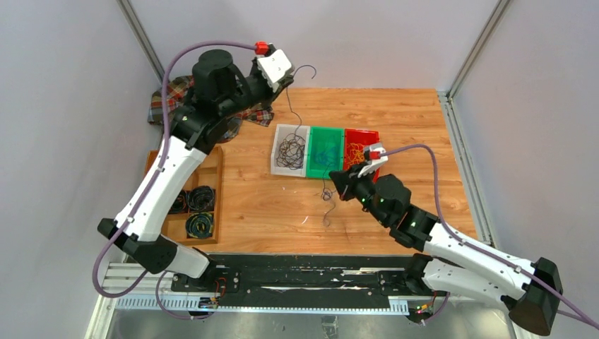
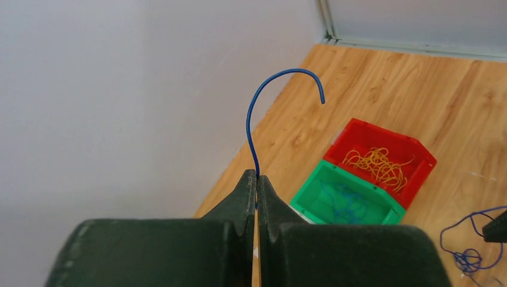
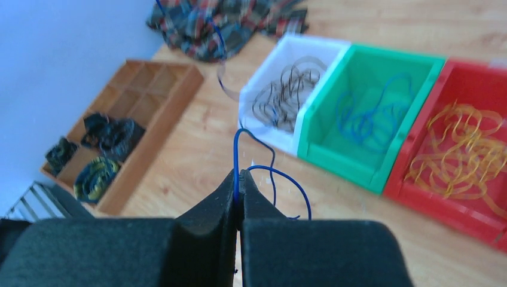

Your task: Untangle the cables

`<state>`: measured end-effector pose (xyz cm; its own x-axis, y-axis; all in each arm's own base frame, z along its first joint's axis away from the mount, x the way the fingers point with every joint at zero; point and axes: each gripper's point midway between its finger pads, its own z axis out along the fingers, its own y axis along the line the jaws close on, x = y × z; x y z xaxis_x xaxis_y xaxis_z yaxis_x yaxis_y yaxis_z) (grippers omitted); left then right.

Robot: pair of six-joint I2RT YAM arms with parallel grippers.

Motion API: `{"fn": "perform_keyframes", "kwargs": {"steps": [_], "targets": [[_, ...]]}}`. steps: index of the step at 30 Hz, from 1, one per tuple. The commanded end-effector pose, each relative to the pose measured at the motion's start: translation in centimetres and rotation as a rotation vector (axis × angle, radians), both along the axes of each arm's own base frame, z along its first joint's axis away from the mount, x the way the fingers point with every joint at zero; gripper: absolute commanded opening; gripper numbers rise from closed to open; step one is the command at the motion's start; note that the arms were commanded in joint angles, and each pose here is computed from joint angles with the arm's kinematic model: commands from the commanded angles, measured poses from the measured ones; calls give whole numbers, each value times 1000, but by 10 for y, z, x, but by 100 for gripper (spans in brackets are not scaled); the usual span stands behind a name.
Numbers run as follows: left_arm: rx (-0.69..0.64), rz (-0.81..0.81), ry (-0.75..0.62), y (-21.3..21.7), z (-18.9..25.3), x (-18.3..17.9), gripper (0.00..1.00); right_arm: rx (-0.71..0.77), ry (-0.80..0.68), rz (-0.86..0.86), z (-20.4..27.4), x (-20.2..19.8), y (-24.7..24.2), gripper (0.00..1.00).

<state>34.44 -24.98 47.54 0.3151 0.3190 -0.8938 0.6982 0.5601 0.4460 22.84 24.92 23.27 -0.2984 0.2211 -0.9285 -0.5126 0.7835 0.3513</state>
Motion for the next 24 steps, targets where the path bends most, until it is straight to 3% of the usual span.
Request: {"fn": "perform_keyframes", "kwargs": {"steps": [1, 11, 24], "targets": [[-98, -64, 5, -22, 21, -5, 0, 3, -95, -13, 59, 15, -14, 1], [-128, -145, 51, -78, 22, 22, 1, 1, -178, -164, 112, 52, -60, 1], [-38, -105, 130, -104, -50, 68, 0, -12, -264, -245, 152, 61, -90, 1]]}}
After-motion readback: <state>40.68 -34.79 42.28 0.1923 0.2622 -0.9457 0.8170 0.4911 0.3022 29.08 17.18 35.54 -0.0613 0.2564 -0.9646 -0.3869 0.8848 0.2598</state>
